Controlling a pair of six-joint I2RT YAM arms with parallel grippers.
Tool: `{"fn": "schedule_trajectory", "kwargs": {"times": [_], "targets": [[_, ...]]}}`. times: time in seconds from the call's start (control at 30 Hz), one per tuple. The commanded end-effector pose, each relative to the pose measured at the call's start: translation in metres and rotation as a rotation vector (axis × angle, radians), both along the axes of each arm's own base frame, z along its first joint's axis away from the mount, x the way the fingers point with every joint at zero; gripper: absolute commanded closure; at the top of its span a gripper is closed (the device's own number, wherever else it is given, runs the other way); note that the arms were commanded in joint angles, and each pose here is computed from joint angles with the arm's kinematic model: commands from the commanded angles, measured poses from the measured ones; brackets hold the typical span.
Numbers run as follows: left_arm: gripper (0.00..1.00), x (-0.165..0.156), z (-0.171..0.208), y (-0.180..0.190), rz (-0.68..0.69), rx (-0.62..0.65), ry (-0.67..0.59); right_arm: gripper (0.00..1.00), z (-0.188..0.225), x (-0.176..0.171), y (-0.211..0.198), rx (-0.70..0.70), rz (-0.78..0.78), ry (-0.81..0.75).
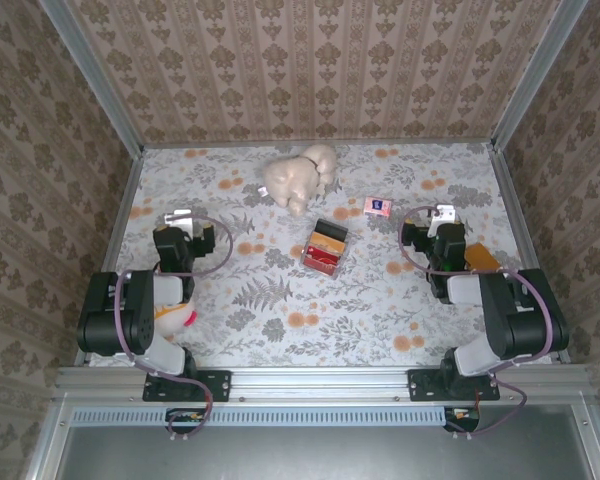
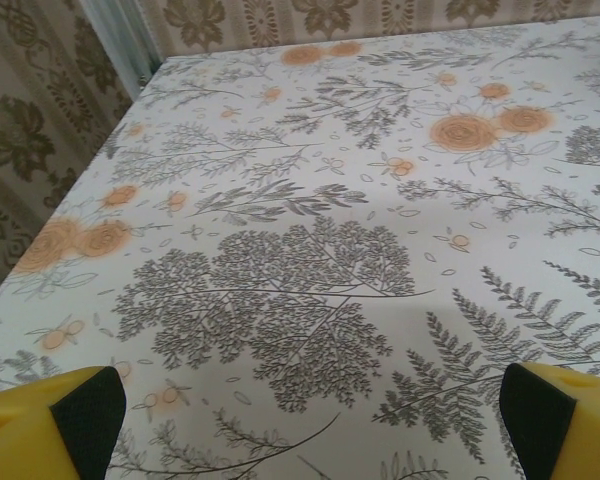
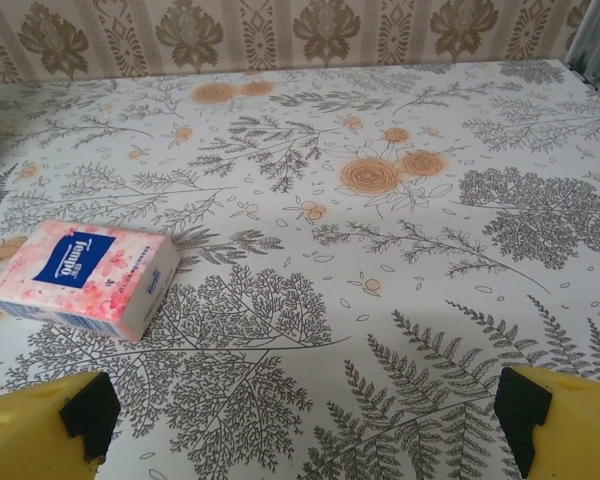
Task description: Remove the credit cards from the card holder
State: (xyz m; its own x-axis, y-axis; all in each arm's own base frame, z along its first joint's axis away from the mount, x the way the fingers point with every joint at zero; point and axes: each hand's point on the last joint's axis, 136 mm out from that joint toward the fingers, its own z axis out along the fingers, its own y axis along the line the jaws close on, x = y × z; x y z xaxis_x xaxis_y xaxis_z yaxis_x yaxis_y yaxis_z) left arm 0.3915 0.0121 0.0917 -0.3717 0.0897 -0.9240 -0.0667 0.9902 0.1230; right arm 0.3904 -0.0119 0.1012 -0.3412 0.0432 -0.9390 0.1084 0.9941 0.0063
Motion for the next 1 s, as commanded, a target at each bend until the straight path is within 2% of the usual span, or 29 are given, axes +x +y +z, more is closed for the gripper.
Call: {"fn": "schedule_trajectory", "kwargs": {"times": [0.0, 0.1, 0.2, 0.33, 0.43, 0.53, 0.77, 0.9, 0.97], "targets": [[0.0, -0.003, 0.024, 0.007, 0.055, -0.009, -0.042, 0.0, 0.033, -0.002, 0.001, -0.004, 0.009, -0.043], [0.0, -0.005, 0.036, 0.009, 0.07, -0.007, -0.014, 0.0, 0.048, -0.008, -0.002, 0.021, -0.015, -0.026], [0.0, -0.009, 0.047, 0.018, 0.155, -0.053, 0.045, 0.0, 0.066, -0.015, 0.0, 0.114, -0.04, -0.019], [0.0, -0.016, 0.065, 0.018, 0.212, -0.166, 0.086, 0.0, 0.078, -0.028, -0.002, 0.253, -0.119, 0.062], [0.0, -0.02, 0.078, 0.01, 0.215, -0.264, 0.12, 0.0, 0.079, -0.042, -0.008, 0.402, -0.245, 0.146], [0.0, -0.021, 0.091, 0.0, 0.196, -0.342, 0.162, 0.0, 0.079, -0.045, 0.018, 0.502, -0.144, 0.244], [0.0, -0.022, 0.103, -0.046, 0.03, -0.494, 0.265, 0.0, 0.064, -0.052, 0.065, 0.712, 0.007, 0.397], [0.0, -0.023, 0.101, -0.069, -0.033, -0.501, 0.307, 0.0, 0.057, -0.052, 0.109, 0.848, 0.134, 0.455], [0.0, -0.025, 0.097, -0.079, -0.052, -0.499, 0.342, 0.0, 0.053, -0.053, 0.133, 0.867, 0.179, 0.489]]}}
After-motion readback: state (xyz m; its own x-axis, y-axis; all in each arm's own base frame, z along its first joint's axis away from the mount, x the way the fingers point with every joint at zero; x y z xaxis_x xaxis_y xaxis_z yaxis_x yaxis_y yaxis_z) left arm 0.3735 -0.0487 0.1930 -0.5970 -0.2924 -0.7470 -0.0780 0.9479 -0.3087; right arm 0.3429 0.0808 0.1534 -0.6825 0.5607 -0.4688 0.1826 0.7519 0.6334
